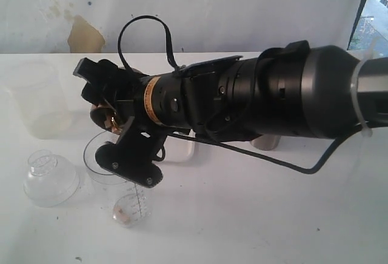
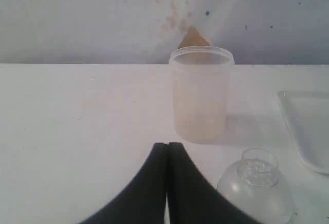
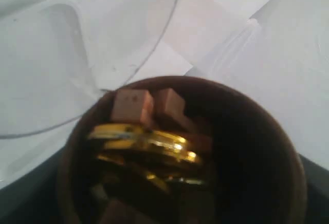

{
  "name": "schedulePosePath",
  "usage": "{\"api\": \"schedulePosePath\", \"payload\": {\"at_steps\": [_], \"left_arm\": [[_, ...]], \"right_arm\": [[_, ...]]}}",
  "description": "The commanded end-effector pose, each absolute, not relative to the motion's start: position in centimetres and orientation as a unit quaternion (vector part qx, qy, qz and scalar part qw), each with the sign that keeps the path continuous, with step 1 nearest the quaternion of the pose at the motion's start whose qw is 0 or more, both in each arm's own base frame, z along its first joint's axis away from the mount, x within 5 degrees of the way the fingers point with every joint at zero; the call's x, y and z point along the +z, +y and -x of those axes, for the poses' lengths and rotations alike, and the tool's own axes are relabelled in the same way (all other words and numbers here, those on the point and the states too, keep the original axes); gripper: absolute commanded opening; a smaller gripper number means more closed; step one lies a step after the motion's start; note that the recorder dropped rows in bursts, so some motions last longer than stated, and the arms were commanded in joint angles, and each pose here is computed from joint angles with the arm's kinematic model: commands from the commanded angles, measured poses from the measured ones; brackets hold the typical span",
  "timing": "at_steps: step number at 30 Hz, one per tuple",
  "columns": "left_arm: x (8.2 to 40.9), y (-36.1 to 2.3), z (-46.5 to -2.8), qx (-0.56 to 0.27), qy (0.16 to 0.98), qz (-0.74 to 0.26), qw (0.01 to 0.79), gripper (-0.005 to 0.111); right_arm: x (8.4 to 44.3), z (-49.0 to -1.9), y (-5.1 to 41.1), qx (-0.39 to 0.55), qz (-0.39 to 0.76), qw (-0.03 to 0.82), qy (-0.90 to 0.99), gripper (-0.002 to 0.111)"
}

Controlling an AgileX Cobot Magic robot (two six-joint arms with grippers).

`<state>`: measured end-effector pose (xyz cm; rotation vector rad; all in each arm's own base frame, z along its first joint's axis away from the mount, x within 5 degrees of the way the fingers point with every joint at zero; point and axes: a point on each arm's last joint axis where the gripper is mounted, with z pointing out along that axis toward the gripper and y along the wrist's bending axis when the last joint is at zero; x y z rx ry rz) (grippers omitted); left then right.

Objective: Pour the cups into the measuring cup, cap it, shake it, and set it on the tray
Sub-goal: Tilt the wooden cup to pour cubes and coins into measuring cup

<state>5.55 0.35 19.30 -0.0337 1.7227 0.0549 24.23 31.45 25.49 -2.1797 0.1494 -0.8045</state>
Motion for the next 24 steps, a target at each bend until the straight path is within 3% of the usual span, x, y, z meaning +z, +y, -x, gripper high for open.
{"api": "schedulePosePath", "payload": {"at_steps": [1,24], "left_arm": [[19.2,0.3,-5.5,0.026,0.756,0.012,0.653,0.0],[19.2,0.3,-5.5,0.026,0.756,0.012,0.653,0.0]], "right_arm": [[26.0,-24.0,31.4,-0.342,0.858,0.381,0.039,0.0],[26.3,-22.8,32.1,-0.414,0.851,0.32,-0.034,0.0]]}}
